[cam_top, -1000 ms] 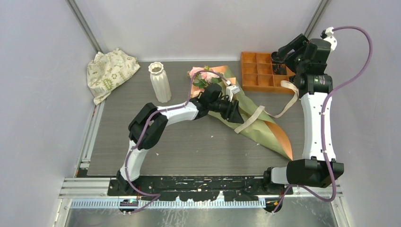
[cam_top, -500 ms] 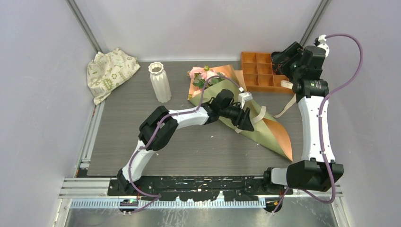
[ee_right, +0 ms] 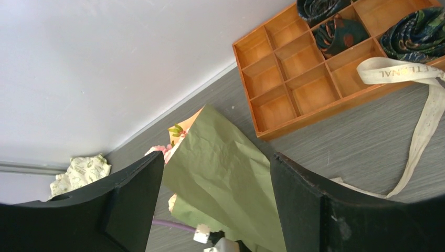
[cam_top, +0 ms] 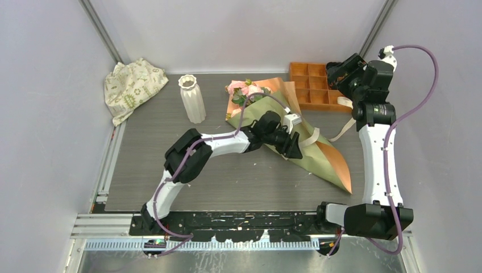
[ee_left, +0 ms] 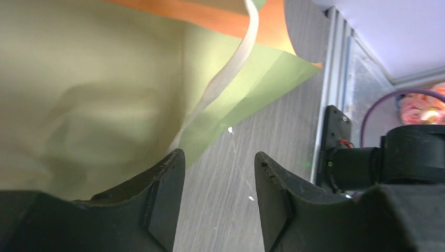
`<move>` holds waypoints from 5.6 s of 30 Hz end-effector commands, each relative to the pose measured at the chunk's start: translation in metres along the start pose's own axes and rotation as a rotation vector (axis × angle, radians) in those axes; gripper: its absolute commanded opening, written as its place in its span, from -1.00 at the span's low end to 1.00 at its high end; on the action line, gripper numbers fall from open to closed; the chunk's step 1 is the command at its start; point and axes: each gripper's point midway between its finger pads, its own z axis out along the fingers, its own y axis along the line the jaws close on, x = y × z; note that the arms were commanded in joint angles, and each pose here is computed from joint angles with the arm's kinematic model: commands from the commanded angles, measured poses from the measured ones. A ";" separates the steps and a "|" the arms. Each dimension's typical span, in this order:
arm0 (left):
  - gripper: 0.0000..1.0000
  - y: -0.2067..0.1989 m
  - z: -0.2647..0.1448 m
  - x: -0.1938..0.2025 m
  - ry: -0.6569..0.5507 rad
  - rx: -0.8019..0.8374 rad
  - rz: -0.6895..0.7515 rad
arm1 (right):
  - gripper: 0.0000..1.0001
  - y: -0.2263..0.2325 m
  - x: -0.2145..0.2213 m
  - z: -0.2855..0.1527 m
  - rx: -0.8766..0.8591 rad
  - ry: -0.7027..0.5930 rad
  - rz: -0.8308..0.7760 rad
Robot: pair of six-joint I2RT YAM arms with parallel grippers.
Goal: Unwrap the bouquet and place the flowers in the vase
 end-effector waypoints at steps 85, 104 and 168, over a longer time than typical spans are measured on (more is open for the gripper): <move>-0.04 0.032 -0.369 0.059 -0.371 -1.085 -0.104 | 0.78 -0.024 0.226 0.065 0.178 0.469 -0.352; -0.02 -0.022 -0.409 0.009 -0.500 -1.046 -0.071 | -0.94 0.031 0.323 0.020 -0.181 0.747 -0.273; -0.15 0.022 -0.228 0.019 -0.159 -0.854 -0.093 | 0.99 0.078 0.108 -0.009 0.082 0.233 -0.518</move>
